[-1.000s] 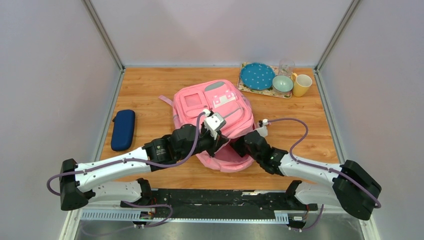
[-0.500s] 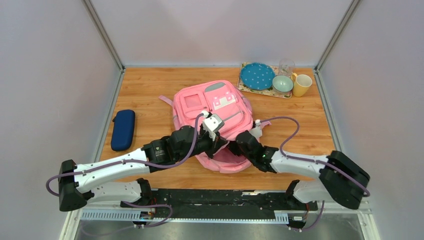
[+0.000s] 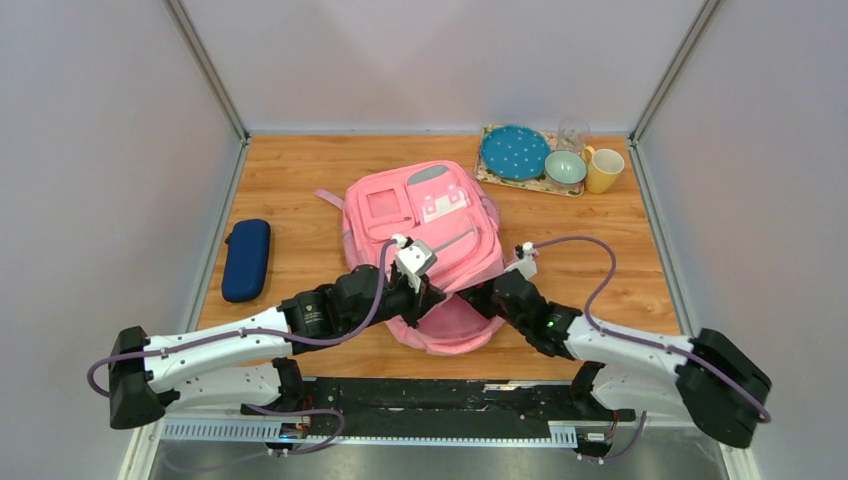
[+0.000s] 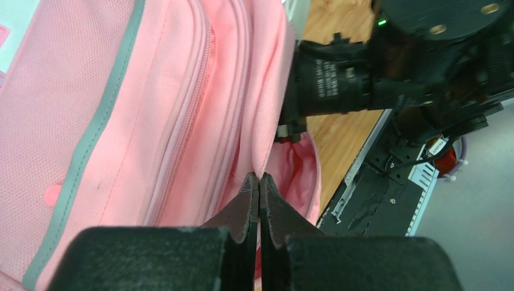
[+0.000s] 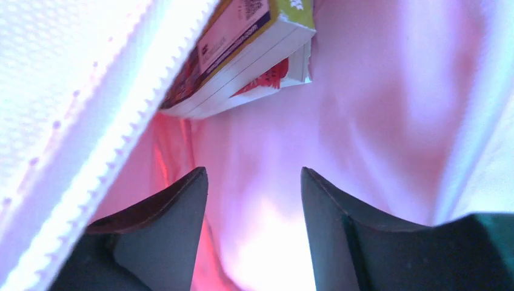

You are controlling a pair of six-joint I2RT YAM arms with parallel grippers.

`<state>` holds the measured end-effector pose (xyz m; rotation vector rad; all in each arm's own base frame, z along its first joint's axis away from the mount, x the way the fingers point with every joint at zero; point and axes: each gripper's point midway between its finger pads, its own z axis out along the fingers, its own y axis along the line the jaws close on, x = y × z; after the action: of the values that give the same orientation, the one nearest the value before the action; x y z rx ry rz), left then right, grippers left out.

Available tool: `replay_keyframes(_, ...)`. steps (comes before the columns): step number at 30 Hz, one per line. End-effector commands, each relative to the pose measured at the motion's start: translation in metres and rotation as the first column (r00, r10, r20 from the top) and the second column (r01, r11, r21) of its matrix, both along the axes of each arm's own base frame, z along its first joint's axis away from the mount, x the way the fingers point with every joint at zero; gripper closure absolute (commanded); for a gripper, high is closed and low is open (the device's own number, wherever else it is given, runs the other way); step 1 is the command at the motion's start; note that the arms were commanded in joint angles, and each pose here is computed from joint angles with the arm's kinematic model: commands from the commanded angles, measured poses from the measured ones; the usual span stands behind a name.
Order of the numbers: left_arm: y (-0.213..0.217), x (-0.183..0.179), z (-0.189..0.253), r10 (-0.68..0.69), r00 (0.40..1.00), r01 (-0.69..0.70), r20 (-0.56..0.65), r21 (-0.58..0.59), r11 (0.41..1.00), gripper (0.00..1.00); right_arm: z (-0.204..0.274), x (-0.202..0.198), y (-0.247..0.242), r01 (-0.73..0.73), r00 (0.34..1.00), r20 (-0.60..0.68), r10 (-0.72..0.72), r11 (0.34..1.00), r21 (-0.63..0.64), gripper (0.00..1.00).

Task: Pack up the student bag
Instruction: Place the book in the student bag.

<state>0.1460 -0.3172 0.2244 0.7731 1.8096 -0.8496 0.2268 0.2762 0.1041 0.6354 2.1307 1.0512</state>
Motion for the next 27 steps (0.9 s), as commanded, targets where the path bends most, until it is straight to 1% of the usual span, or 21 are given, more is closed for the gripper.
replay_keyframes(1,-0.005,-0.002,0.013,0.003,1.000,-0.004,-0.004,-0.091,0.996,1.00,0.012,-0.023,-0.028,-0.018,0.999,0.038,0.020,0.999,-0.052,0.34)
replay_keyframes(2,-0.005,-0.001,0.011,0.013,1.000,-0.014,-0.013,-0.091,0.996,1.00,0.011,-0.033,-0.039,-0.022,1.000,0.019,0.024,0.997,-0.078,0.32)
replay_keyframes(4,-0.008,-0.001,0.002,0.014,0.999,-0.017,-0.034,-0.075,0.997,1.00,0.015,-0.043,-0.044,-0.056,0.998,0.027,0.059,0.994,-0.097,0.31)
replay_keyframes(5,-0.010,-0.004,-0.003,0.002,0.999,-0.006,-0.052,-0.069,0.998,1.00,0.007,-0.051,-0.053,-0.059,0.998,-0.001,0.059,0.989,-0.132,0.30)
replay_keyframes(6,-0.014,-0.006,-0.003,-0.017,0.998,0.013,-0.058,-0.084,0.996,1.00,0.015,-0.055,-0.060,-0.046,0.999,0.010,0.048,0.992,-0.115,0.30)
replay_keyframes(7,-0.017,-0.007,-0.011,-0.024,0.997,0.019,-0.075,-0.067,0.998,1.00,0.013,-0.059,-0.066,-0.035,0.999,-0.009,0.034,0.992,-0.117,0.30)
replay_keyframes(8,-0.017,-0.009,-0.016,-0.023,0.995,0.017,-0.094,-0.062,0.998,1.00,0.001,-0.067,-0.079,-0.028,0.999,-0.050,0.020,0.986,-0.164,0.30)
replay_keyframes(9,-0.017,-0.011,-0.022,-0.029,0.994,0.023,-0.109,-0.054,0.998,1.00,-0.002,-0.069,-0.090,0.004,0.998,-0.061,-0.015,0.983,-0.181,0.30)
replay_keyframes(10,-0.017,-0.011,-0.026,-0.028,0.993,0.023,-0.118,-0.045,0.999,1.00,-0.009,-0.078,-0.108,0.039,0.993,-0.104,-0.060,0.980,-0.194,0.30)
replay_keyframes(12,-0.013,-0.012,-0.037,-0.014,0.991,0.011,-0.135,-0.027,1.000,1.00,-0.016,-0.085,-0.125,0.077,0.988,-0.114,-0.101,0.976,-0.202,0.30)
replay_keyframes(15,-0.004,-0.008,-0.049,0.036,0.989,-0.037,-0.146,-0.005,0.999,1.00,-0.005,-0.092,-0.134,0.074,0.994,-0.071,-0.083,0.990,-0.118,0.32)
replay_keyframes(16,-0.002,-0.007,-0.051,0.048,0.987,-0.049,-0.151,-0.005,0.999,1.00,0.007,-0.094,-0.134,0.064,0.997,-0.029,-0.066,0.996,-0.057,0.32)
replay_keyframes(18,0.002,-0.001,-0.053,0.092,0.985,-0.093,-0.146,0.000,0.996,1.00,0.016,-0.097,-0.142,0.071,0.997,-0.007,-0.072,0.997,-0.026,0.35)
replay_keyframes(19,0.004,0.000,-0.054,0.101,0.985,-0.101,-0.143,0.001,0.995,1.00,0.017,-0.102,-0.152,0.082,0.996,-0.019,-0.083,0.996,-0.041,0.36)
replay_keyframes(20,0.004,0.000,-0.054,0.103,0.985,-0.104,-0.141,0.001,0.995,1.00,0.022,-0.105,-0.159,0.098,0.995,-0.009,-0.098,0.995,-0.019,0.38)
replay_keyframes(21,0.004,-0.001,-0.053,0.097,0.985,-0.098,-0.141,0.001,0.995,1.00,0.025,-0.105,-0.165,0.116,0.993,-0.008,-0.116,0.993,-0.024,0.38)
replay_keyframes(22,0.003,-0.002,-0.055,0.081,0.988,-0.080,-0.132,0.010,0.997,1.00,0.019,-0.109,-0.176,0.130,0.991,-0.026,-0.132,0.989,-0.068,0.38)
replay_keyframes(24,-0.001,-0.007,-0.053,0.046,0.989,-0.046,-0.141,0.008,0.999,0.99,0.031,-0.109,-0.186,0.152,0.988,-0.011,-0.153,0.984,-0.092,0.38)
replay_keyframes(25,-0.003,-0.008,-0.056,0.034,0.989,-0.032,-0.143,0.017,0.999,0.92,0.030,-0.109,-0.190,0.155,0.987,-0.012,-0.158,0.980,-0.126,0.37)
replay_keyframes(26,-0.006,-0.011,-0.056,0.014,0.989,-0.012,-0.147,0.018,1.000,0.85,0.038,-0.109,-0.193,0.162,0.986,-0.006,-0.165,0.978,-0.132,0.37)
replay_keyframes(27,-0.007,-0.019,-0.058,-0.029,0.985,0.035,-0.169,0.032,0.999,0.79,0.035,-0.107,-0.195,0.170,0.984,-0.014,-0.175,0.969,-0.180,0.37)
